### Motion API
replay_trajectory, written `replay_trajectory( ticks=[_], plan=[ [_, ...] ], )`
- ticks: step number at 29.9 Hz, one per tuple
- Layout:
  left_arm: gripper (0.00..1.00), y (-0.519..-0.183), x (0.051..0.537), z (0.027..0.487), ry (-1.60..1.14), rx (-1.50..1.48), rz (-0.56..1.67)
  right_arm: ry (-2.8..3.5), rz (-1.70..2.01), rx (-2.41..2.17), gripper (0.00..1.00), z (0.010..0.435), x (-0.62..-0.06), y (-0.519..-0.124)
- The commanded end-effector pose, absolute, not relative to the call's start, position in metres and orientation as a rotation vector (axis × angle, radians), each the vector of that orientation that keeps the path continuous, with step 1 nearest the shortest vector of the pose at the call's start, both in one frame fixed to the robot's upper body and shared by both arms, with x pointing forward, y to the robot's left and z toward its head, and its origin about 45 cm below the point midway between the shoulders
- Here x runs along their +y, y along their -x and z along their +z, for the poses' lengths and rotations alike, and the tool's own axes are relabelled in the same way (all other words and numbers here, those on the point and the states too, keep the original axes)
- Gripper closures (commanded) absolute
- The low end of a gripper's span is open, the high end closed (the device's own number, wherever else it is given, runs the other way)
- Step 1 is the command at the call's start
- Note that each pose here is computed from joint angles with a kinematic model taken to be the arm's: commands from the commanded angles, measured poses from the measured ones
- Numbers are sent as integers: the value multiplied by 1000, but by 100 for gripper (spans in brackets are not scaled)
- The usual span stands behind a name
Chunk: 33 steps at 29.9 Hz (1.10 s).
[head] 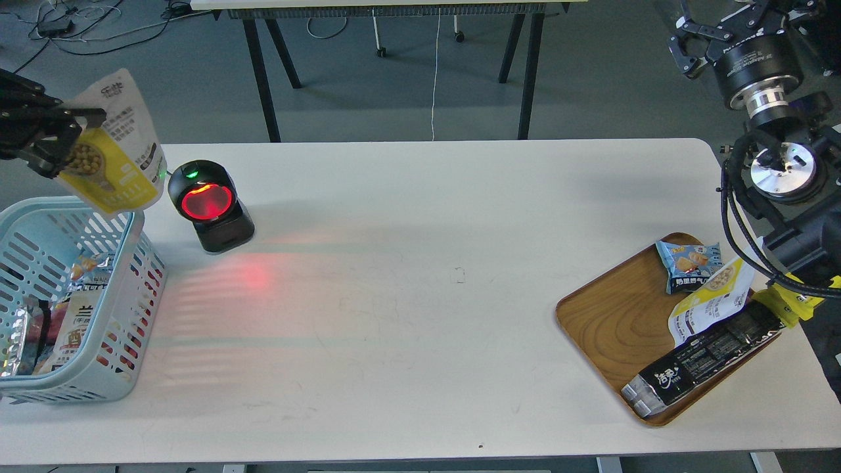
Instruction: Scan snack and place in basket
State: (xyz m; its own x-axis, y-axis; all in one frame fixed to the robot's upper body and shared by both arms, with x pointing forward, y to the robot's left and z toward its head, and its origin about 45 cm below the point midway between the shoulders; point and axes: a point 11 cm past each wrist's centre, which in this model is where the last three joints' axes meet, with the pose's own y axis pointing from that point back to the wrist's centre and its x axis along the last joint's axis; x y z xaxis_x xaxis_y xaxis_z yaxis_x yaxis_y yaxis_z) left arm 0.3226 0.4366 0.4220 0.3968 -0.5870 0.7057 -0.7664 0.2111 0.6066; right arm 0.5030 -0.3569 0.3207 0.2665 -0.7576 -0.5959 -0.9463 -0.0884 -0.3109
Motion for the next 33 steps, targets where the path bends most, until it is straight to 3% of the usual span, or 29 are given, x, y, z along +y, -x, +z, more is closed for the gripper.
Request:
replay_trajectory(
  ticks=[1, 15, 17, 19, 23, 26, 28, 29, 33],
  plan=[
    [100, -315, 460, 423, -1529, -1243, 208, 1892, 374, 1536, 1, 321, -355, -504],
    [97, -283, 514, 377, -1613, -1167, 155, 1897, 367, 1529, 1, 325, -355, -504],
    [90, -282, 515, 374, -1610, -1161, 150, 1896, 366, 1529, 1, 325, -355, -504],
    [77, -284, 512, 373, -1598, -1161, 156, 1896, 364, 1529, 0, 325, -355, -504],
    [66, -285, 507, 375, -1541, -1133, 226, 1896, 363, 1528, 0, 326, -355, -504],
    [36, -291, 497, 382, -1432, -1103, 348, 1899, 361, 1527, 0, 326, -355, -505],
    [6, -299, 483, 386, -1290, -1054, 476, 1899, 356, 1532, 0, 327, -356, -505],
    [0, -306, 473, 385, -1188, -1012, 548, 1896, 353, 1533, 0, 329, -356, -505],
    [0, -328, 447, 392, -866, -864, 769, 1883, 316, 1537, 0, 342, -364, -507]
  ],
)
